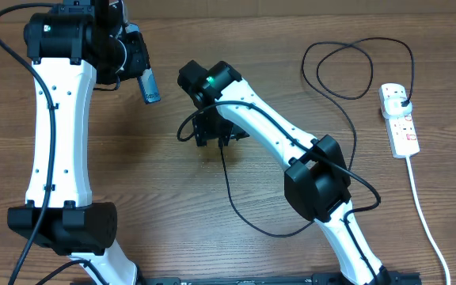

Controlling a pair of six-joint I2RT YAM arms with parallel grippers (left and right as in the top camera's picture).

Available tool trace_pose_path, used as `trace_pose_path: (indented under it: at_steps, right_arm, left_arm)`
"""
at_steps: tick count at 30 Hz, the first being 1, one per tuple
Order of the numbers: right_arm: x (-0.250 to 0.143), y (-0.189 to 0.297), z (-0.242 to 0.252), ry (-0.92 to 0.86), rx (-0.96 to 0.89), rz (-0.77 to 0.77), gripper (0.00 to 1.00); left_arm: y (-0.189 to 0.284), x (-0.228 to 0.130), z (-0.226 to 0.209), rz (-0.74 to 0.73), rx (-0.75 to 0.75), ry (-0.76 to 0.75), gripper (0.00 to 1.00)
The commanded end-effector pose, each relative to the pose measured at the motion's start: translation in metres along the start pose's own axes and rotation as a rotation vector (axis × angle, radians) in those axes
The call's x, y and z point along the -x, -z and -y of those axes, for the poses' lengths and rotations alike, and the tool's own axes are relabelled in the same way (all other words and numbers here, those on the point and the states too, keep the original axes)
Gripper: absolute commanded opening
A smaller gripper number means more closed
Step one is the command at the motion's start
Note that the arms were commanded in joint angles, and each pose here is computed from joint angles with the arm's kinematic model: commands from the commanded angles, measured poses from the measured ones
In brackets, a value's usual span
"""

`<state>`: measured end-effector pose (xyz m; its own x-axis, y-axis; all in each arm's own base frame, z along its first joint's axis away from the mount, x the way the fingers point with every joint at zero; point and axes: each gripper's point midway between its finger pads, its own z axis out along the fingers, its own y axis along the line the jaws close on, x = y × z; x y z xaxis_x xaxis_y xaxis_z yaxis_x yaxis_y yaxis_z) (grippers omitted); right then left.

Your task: Plug charger to phone and switch on socket

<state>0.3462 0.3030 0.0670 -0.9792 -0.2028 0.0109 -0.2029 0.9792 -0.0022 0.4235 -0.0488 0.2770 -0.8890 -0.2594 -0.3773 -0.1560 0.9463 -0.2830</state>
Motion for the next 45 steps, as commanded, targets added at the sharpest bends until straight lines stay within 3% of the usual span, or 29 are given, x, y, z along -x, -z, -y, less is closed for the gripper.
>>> trace_pose_path:
  at_steps: [1,5,9,22,25,29,34,45]
  right_arm:
    - [-0.001,-0.013,0.001,-0.006,0.019,-0.008,0.79]
    - [-0.003,-0.042,0.002,-0.005,0.015,-0.010,0.76]
    - [-0.006,-0.053,0.004,-0.005,0.009,-0.020,0.57]
    - [-0.005,-0.072,0.002,-0.005,0.019,-0.001,0.51]
    - [-0.009,-0.079,0.005,-0.008,0.013,-0.013,0.41]
    - [-0.012,-0.082,0.006,-0.007,0.009,-0.020,0.37]
    - [-0.010,-0.082,0.006,-0.007,0.012,-0.016,0.26]
    - [-0.011,-0.082,0.006,-0.007,0.012,-0.017,0.13]
  left_arm:
    - [0.004,0.004,-0.002,0.019,0.003,0.005,0.04]
    - [0.004,0.003,-0.002,0.016,0.004,0.006,0.04]
    - [0.004,0.003,-0.002,0.017,0.004,0.006,0.04]
    - [0.004,0.003,-0.003,0.015,0.005,0.006,0.04]
    - [0.004,0.003,-0.002,0.015,0.004,0.006,0.04]
    - [0.004,0.003,-0.002,0.015,0.004,0.006,0.04]
    - [0.004,0.003,-0.002,0.015,0.004,0.006,0.04]
    - [0.004,0.003,-0.003,0.015,0.004,0.006,0.04]
